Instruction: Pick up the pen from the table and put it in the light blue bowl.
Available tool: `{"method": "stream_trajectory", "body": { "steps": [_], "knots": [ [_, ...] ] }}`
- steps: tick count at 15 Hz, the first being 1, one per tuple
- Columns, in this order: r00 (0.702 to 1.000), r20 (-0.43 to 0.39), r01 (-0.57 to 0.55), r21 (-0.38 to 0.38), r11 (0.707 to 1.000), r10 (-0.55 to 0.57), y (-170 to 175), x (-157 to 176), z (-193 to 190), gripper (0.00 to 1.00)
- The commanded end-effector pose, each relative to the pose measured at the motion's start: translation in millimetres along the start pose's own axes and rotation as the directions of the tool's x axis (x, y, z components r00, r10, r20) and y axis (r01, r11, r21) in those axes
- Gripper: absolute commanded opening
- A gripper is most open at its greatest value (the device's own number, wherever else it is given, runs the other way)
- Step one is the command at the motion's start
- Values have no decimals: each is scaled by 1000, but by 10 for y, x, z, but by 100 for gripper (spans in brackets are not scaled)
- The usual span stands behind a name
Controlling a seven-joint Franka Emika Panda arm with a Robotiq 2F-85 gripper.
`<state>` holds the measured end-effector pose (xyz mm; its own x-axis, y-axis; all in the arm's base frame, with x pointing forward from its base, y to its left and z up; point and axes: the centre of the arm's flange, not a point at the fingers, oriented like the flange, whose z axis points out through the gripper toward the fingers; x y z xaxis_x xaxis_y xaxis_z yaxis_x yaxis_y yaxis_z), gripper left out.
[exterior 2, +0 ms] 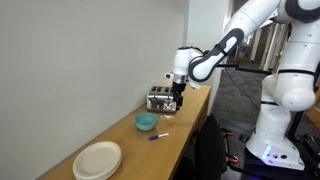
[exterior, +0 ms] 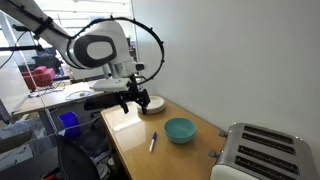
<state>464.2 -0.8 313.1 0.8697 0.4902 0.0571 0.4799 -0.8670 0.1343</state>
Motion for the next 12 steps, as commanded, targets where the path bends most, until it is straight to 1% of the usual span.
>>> {"method": "stream_trajectory", "body": {
  "steps": [1, 4, 6, 9, 12],
  "knots": [
    [982, -24, 187, 52, 981, -186, 258, 446, 491, 100],
    [964, -16, 264, 104, 959, -264, 382, 702, 911, 100],
    [962, -19, 271, 130, 954, -271, 463, 841, 1140, 100],
    [965, -13, 259, 148, 954, -260, 547, 943, 1390, 100],
    [966, -1, 255, 149, 955, -258, 554, 948, 1619, 100]
  ]
}}
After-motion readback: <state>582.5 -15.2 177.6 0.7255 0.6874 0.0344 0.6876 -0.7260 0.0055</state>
